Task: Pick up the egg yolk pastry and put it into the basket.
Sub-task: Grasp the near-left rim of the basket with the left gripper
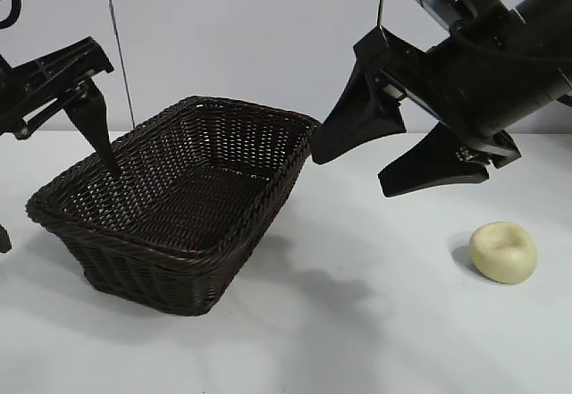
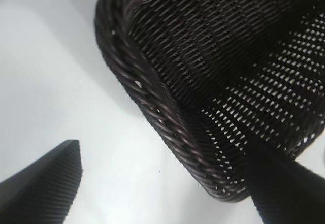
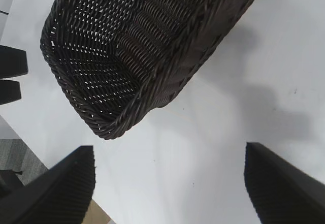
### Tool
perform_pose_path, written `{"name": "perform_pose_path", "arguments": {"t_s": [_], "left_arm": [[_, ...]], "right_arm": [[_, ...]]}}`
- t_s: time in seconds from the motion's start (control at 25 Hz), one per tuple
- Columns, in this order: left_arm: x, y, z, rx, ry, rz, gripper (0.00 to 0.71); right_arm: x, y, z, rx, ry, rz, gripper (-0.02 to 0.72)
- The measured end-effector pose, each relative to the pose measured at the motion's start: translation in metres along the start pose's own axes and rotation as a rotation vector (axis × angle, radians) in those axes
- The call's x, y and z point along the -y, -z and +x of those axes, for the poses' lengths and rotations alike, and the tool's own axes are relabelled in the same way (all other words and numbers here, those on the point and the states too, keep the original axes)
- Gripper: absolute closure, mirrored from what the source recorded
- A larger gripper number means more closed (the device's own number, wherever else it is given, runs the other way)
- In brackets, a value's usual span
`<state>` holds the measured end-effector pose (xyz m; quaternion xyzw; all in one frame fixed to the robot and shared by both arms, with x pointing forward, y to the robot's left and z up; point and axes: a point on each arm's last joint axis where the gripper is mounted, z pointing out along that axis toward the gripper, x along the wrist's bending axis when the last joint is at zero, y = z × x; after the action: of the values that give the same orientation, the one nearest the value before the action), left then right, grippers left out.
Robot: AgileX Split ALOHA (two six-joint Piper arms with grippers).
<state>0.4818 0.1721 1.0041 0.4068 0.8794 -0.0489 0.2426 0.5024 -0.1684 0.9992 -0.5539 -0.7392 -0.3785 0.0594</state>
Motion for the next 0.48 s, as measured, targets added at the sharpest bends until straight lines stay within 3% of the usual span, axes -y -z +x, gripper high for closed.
{"name": "perform_pose_path", "arguments": {"t_s": [0.12,0.32,0.48], "left_arm": [[-0.001,-0.008,0.0,-0.009,0.015,0.002,0.086],[0.0,-0.03,0.006,-0.095,0.027,0.04,0.086],[-0.003,-0.044,0.004,-0.08,0.032,0.026,0.086]], "right_arm": [[0.0,0.0,0.0,0.0,0.0,0.0,0.125],[0.0,0.0,0.0,0.0,0.0,0.0,0.125],[0.0,0.0,0.0,0.0,0.0,0.0,0.125]]}}
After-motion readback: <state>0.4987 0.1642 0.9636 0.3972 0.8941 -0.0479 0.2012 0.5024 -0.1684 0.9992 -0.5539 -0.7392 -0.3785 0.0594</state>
